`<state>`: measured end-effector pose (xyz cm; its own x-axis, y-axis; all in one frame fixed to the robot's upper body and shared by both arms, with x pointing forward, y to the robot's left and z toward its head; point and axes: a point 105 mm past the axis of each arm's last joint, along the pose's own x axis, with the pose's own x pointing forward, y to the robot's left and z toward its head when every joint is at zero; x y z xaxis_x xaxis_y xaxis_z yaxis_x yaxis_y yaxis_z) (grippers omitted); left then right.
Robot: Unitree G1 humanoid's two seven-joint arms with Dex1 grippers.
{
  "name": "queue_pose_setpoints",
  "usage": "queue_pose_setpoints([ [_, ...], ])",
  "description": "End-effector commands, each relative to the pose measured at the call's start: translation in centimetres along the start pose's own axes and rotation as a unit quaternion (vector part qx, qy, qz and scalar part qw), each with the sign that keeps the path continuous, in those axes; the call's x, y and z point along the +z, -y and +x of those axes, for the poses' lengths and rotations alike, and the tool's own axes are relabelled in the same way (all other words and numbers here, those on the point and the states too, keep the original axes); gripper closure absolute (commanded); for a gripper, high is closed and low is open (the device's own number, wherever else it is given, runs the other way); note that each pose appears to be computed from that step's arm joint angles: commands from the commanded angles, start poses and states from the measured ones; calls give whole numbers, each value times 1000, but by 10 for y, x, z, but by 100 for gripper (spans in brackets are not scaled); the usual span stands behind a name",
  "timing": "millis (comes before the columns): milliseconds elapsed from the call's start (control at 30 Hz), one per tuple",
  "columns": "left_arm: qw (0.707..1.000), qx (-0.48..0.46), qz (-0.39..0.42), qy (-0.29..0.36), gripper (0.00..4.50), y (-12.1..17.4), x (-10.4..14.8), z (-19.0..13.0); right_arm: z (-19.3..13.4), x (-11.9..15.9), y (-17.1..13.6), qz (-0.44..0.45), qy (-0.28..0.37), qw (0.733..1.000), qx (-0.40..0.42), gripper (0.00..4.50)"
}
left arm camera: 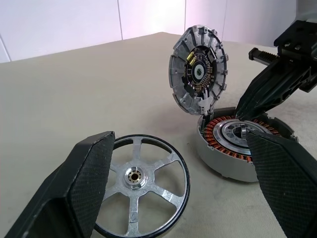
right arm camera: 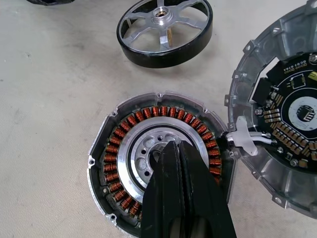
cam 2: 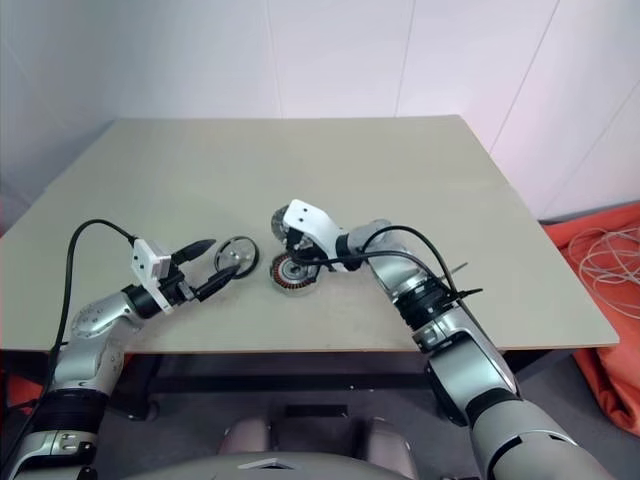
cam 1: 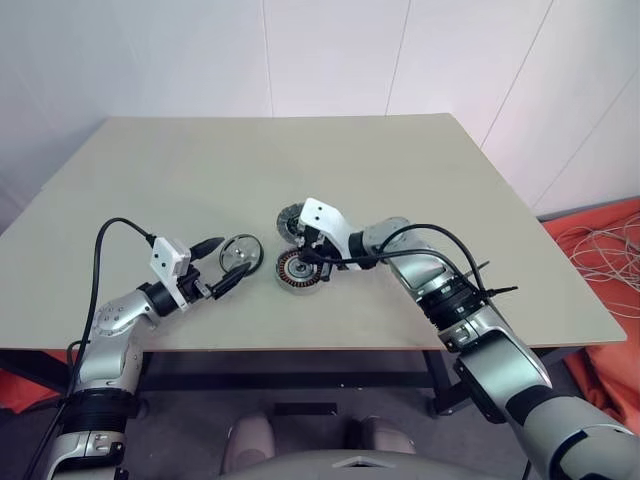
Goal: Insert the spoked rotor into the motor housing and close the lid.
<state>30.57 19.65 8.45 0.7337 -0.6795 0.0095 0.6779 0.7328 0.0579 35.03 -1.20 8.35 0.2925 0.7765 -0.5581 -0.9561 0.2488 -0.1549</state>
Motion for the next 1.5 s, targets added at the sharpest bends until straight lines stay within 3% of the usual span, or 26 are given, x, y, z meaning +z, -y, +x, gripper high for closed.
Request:
queue_pose_setpoints([
  [33, 1000, -3, 17, 17, 0, -1, 12, 3, 3, 13, 2, -20, 13, 1000, -9, 447],
  [933, 1000, -6, 19, 19, 0, -2, 12, 7, -3, -12, -9, -14, -48, 998, 27, 447],
  [1500, 1000, -2, 20, 19, 0, -3, 13, 5, -7, 14, 9, -2, 18, 1000, -13, 447],
])
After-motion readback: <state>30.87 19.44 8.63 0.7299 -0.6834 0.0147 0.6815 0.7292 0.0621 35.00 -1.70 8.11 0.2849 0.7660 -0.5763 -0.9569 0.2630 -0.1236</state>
